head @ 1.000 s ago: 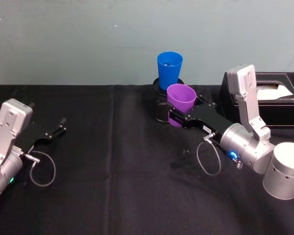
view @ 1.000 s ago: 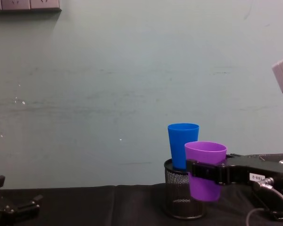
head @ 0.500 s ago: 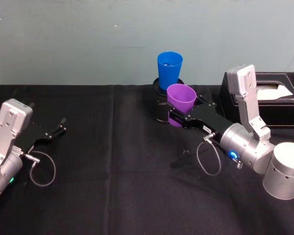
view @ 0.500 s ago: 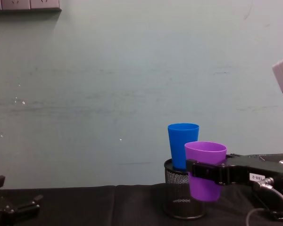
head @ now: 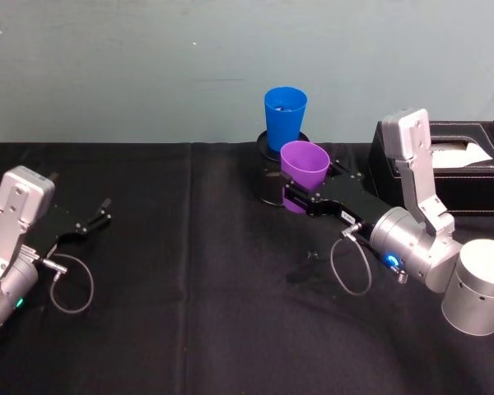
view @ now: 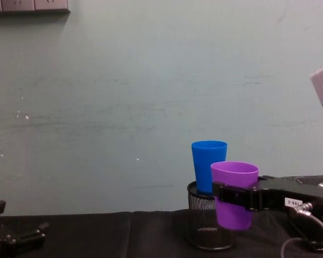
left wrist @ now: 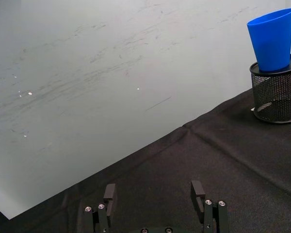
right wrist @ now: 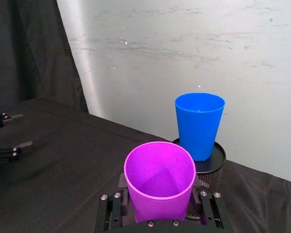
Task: Pick up one cup with a gripper and tap it against the other cup.
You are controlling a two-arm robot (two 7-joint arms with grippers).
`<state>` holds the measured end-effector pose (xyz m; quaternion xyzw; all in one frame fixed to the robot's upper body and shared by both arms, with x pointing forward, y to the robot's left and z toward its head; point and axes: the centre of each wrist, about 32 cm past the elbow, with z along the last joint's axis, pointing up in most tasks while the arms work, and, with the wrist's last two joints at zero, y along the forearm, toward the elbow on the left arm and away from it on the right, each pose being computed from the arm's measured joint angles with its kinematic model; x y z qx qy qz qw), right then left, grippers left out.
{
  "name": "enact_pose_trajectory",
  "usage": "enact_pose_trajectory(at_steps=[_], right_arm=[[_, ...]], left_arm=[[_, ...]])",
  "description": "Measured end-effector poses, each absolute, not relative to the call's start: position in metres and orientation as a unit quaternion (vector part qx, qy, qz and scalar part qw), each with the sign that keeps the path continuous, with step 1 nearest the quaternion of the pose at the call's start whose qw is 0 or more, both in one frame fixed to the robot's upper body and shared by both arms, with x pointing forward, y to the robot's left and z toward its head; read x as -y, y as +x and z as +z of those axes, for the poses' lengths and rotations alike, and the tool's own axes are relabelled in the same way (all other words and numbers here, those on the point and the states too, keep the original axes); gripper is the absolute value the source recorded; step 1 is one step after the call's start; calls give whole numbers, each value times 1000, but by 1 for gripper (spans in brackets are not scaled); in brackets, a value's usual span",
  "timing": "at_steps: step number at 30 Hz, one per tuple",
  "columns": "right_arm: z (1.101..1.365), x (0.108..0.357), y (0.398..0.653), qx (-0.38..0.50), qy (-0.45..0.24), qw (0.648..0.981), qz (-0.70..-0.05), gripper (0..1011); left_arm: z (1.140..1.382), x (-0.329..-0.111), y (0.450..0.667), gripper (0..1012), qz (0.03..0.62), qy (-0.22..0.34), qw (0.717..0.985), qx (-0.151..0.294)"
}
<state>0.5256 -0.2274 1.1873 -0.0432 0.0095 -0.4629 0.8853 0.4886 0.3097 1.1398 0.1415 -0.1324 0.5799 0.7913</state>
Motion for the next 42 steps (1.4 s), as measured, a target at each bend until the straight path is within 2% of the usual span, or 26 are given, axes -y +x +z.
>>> enact_pose_trajectory(at_steps=[42], right_arm=[[1187,227,526,-9,-43,885,-463,723]], left_arm=[[1140,-310,489,1000,580,141,791,132]])
